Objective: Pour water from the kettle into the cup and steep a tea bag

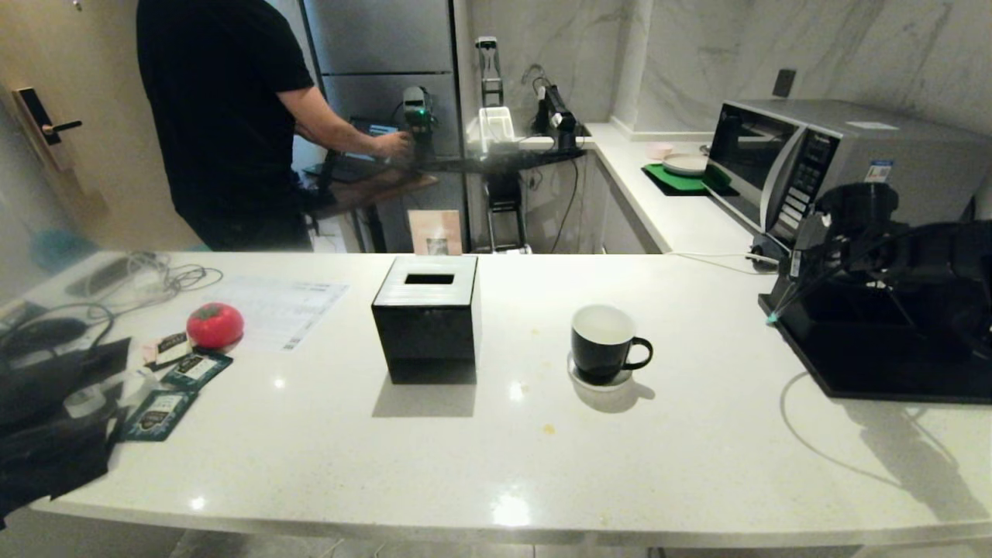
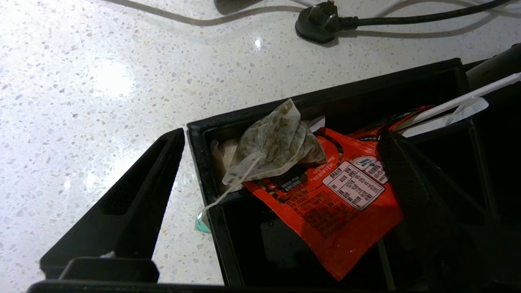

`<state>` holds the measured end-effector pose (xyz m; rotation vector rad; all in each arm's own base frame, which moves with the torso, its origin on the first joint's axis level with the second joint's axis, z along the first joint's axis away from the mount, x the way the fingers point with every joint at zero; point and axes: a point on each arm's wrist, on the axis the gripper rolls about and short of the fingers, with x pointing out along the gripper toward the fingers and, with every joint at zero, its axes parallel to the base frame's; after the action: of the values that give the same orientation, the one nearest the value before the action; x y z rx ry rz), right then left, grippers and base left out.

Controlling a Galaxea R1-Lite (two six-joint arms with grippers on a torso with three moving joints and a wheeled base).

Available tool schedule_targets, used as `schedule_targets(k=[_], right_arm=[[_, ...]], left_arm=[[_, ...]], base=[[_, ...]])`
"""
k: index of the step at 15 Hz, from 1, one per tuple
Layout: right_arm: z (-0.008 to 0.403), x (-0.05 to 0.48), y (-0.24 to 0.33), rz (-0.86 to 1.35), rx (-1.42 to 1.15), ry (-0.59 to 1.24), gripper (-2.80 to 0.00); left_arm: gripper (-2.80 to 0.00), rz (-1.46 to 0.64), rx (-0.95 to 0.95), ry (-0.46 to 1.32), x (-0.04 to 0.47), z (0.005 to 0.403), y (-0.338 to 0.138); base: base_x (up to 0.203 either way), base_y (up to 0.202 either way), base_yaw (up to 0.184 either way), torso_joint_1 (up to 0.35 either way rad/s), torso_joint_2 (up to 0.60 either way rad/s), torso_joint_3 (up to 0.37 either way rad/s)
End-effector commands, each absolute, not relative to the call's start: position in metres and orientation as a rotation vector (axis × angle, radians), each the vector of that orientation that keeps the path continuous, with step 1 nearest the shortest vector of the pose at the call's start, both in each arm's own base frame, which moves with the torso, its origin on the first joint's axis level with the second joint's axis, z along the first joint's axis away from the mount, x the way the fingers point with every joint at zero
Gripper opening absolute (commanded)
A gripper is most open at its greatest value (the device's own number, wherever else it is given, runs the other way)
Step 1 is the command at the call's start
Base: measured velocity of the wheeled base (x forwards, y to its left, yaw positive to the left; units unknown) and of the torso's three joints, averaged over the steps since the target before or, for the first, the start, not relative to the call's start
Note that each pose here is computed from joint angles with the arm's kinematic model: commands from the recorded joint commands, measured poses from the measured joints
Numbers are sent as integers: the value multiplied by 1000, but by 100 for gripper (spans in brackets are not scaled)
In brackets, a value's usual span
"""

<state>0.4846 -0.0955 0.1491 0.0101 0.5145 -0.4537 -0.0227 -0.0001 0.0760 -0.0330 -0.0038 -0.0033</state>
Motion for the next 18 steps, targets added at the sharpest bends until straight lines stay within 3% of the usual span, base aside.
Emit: schedule_targets(k=[1, 14, 15, 18], right_arm=[[145, 486, -96, -456, 9, 524, 0], [143, 489, -96, -455, 12, 513, 0], [143, 489, -96, -455, 12, 513, -280], [143, 489, -96, -455, 12, 509, -280]], left_arm=[[-280, -3, -34, -5, -23, 76, 0], [-280, -3, -34, -5, -23, 76, 0], [-280, -3, -34, -3, -23, 76, 0], [-280, -3, -34, -4, -23, 76, 0]], base=[[0, 0, 0, 0, 0, 0], [0, 0, 0, 0, 0, 0], [0, 0, 0, 0, 0, 0], [0, 0, 0, 0, 0, 0]])
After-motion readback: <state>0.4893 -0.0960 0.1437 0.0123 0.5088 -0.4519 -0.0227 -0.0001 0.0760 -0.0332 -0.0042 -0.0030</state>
